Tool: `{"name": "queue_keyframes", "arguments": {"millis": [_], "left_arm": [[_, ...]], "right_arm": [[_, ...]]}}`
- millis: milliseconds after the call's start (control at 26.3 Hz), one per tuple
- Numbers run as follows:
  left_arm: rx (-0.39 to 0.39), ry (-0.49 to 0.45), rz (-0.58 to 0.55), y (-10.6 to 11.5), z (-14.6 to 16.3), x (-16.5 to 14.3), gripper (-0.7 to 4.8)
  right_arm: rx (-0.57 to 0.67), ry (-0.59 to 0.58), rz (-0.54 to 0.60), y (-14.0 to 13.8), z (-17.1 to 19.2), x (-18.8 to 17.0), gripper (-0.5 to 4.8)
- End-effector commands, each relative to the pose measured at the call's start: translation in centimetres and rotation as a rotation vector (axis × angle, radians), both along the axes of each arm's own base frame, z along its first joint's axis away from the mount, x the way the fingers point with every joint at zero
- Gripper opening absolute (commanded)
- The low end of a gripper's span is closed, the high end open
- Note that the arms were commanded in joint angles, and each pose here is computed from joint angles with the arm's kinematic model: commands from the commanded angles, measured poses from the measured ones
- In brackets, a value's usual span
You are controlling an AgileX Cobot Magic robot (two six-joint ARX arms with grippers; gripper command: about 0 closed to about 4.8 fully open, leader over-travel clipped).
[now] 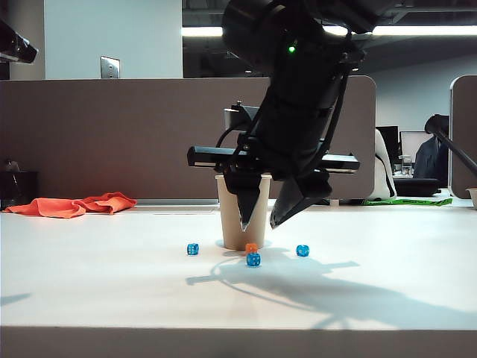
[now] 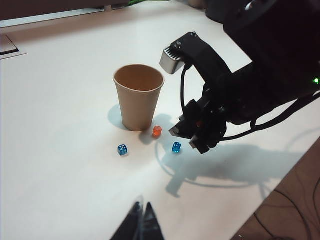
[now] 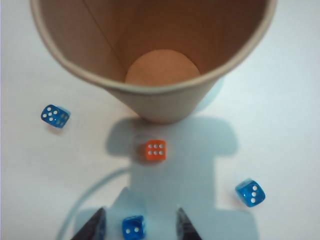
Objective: Pick up the dice with a different color and drop it into the paper cup.
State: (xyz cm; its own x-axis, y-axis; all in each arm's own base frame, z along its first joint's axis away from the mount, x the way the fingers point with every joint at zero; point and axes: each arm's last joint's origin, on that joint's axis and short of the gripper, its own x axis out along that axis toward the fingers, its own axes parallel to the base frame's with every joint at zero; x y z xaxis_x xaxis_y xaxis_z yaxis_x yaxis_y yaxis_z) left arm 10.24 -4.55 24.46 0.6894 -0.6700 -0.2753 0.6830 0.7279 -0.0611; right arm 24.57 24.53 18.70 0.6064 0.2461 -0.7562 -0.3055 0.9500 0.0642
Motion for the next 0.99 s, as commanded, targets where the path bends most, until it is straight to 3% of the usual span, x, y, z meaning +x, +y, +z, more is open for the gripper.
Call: {"name": "queue_keyframes", "arguments": {"millis": [38,456,989], "left_arm": [[-0.008,-0.015,-0.003,0.0,0.3,0.0,-0.06],[-0.017,-0.043,0.001,0.0,0.6,0.1,-0.06],[-0.061,-0.052,0.011,0.0,0.9,0.1,-0.06]], "right_arm": [[0.022,-0.028,-0.003,0.2,0.4,0.1,1.81],[0.068,-0.071,-0.003,0.6,0.7,0.5,1.81],[0.051,-0.044,0.004,1.1,-1.3,1.0,1.81]]}}
